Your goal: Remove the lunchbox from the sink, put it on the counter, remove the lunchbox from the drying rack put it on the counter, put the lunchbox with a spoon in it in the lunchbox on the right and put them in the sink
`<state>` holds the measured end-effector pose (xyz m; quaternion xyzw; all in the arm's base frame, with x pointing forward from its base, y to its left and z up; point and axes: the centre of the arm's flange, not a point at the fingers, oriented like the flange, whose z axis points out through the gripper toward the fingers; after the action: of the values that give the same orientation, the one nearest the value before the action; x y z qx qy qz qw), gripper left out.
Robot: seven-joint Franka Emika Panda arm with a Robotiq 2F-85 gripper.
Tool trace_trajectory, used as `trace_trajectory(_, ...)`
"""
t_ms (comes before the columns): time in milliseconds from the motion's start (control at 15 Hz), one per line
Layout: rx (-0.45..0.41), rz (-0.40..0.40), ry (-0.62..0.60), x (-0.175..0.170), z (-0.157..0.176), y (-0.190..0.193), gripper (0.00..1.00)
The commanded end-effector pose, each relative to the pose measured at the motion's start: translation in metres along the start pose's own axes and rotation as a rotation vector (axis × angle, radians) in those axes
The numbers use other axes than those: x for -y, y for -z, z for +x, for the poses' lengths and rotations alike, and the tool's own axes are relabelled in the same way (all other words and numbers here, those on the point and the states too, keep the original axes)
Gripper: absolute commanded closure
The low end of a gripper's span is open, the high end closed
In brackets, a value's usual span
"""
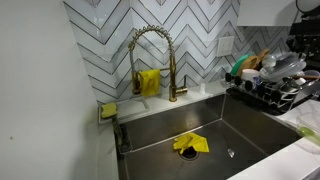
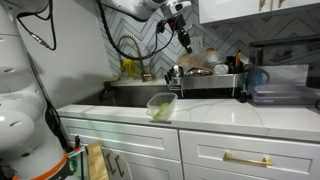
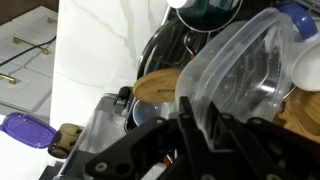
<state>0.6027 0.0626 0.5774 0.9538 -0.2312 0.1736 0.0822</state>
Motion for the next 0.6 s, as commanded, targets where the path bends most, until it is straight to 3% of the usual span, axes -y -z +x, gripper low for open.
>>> trace_trajectory(0, -0.04, -0.022, -0.048, -0.018, -0.014, 0.023, 0.96)
trace_trajectory(133, -0.096, -0.028, -0.071, -0.04, -0.021, 0.034, 0.96)
trace_trajectory(533, -0.155, 0.034, -0.089, -0.129, -0.054, 0.051, 0.96)
